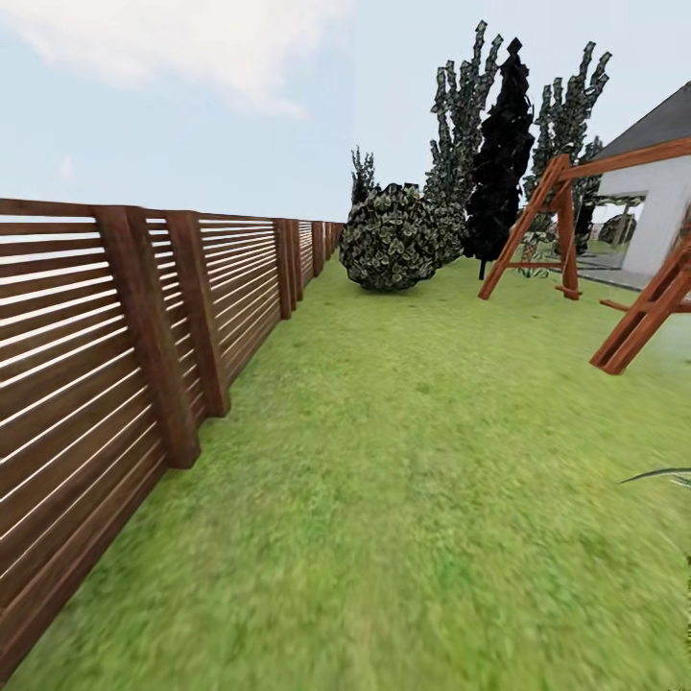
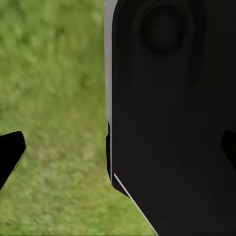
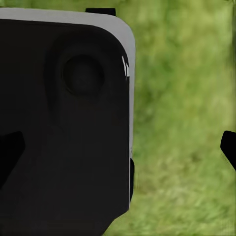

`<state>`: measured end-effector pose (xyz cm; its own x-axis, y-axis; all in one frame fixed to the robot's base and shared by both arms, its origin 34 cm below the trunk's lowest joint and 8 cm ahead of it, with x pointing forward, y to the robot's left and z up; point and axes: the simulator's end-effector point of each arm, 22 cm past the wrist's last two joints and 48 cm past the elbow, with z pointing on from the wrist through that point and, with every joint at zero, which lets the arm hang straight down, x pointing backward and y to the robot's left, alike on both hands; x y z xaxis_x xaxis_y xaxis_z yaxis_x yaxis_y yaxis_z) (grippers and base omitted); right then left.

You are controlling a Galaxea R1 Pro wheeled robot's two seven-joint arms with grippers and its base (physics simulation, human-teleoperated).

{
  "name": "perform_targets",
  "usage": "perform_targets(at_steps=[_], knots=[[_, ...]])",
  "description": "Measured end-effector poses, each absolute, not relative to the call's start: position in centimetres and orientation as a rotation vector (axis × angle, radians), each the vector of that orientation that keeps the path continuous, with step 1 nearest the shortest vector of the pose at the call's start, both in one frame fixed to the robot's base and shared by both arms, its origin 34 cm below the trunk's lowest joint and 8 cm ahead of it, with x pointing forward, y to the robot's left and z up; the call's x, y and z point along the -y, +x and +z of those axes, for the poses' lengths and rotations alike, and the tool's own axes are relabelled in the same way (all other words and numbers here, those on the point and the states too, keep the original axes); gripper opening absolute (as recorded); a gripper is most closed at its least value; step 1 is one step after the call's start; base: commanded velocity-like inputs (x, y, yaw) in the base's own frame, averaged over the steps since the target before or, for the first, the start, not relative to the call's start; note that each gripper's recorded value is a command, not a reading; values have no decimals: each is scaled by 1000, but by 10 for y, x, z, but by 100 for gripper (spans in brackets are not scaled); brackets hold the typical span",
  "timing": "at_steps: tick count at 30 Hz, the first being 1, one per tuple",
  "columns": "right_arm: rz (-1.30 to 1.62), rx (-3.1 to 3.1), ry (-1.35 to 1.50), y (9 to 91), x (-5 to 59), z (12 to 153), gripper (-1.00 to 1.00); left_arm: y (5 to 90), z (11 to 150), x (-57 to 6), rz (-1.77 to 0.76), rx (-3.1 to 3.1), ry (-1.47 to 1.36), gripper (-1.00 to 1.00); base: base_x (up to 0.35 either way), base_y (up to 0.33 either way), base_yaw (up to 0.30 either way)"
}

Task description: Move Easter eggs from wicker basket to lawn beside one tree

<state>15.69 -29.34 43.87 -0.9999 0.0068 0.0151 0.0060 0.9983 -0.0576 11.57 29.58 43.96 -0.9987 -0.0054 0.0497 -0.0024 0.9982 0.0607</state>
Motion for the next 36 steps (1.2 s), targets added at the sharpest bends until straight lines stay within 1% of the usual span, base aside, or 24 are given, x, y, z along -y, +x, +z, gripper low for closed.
perform_targets(at_steps=[5,22,36], knots=[[90,3124,-8,157,293,439,100,116,440,-296,-94,3091,6,100,330,0,-105],[90,3123,-2,157,293,439,100,116,440,-296,-94,3090,6,100,330,0,-5],[92,3124,-4,157,294,439,100,116,440,-296,-94,3091,6,100,330,0,-217]])
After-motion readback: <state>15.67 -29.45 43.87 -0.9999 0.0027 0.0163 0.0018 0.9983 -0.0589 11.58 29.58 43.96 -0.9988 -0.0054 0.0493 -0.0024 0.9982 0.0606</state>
